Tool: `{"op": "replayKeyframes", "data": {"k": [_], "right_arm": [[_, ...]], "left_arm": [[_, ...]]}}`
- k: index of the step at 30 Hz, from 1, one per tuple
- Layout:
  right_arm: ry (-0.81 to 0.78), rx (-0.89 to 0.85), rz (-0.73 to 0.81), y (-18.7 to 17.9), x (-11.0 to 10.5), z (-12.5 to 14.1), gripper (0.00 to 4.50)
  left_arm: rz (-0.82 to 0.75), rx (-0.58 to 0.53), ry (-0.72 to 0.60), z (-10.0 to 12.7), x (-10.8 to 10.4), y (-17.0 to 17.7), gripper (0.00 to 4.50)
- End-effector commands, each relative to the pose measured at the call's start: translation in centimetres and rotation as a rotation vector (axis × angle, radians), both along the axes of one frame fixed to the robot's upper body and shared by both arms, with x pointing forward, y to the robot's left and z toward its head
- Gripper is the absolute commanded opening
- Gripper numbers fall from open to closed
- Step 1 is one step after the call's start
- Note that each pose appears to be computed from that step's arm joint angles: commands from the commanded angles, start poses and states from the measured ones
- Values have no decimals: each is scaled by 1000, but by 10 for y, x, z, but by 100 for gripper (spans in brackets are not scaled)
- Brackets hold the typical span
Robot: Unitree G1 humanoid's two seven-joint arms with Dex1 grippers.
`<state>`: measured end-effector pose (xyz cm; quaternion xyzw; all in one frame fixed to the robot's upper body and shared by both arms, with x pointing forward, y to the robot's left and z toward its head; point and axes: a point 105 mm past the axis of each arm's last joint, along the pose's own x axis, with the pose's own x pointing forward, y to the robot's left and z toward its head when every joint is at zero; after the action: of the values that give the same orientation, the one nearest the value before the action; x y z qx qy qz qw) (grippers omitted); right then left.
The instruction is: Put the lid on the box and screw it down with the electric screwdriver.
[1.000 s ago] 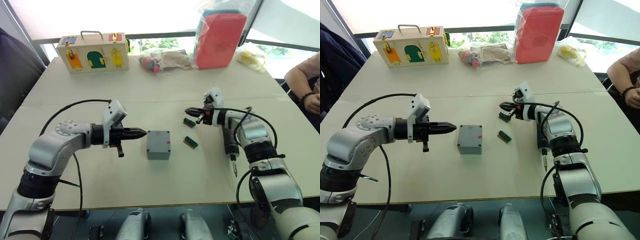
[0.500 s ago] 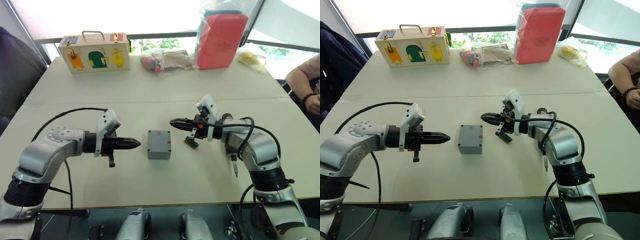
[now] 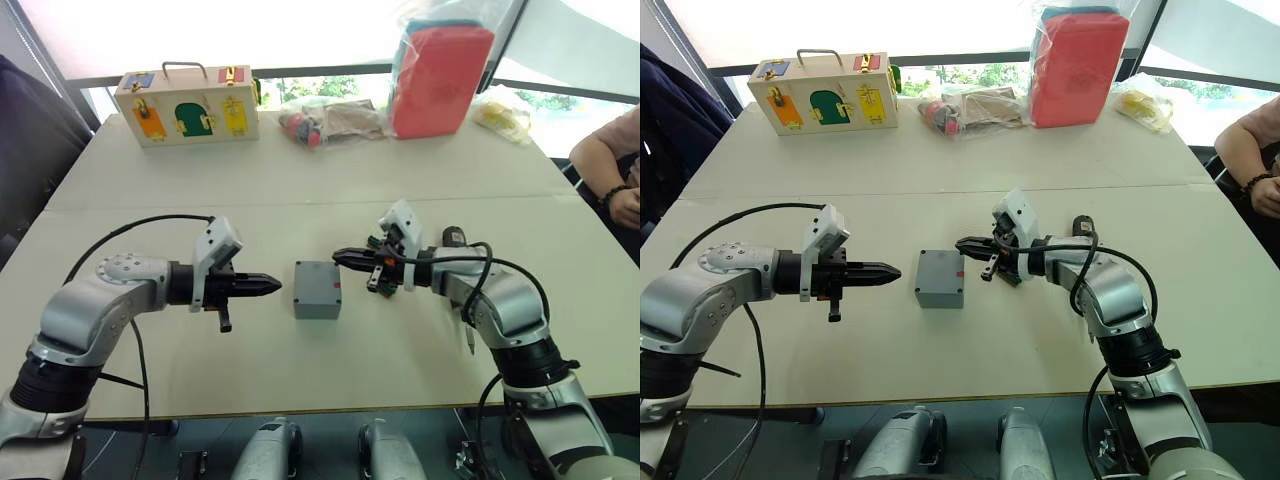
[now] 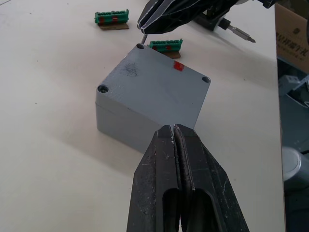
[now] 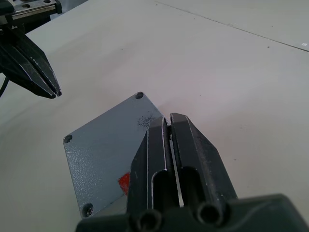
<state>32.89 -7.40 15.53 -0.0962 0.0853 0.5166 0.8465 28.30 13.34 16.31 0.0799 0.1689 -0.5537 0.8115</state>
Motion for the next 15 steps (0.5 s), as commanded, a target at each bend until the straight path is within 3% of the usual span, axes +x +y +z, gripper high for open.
{"op": "replayKeyframes", "data": {"k": [1, 15], "right_arm": [[-28, 6, 4, 2, 0, 3, 1], [-24, -16, -12, -1, 5, -5, 1]], "left_arm": [[-7, -11, -41, 7, 0, -2, 0], [-7, -15, -49, 9, 1, -4, 0]]}}
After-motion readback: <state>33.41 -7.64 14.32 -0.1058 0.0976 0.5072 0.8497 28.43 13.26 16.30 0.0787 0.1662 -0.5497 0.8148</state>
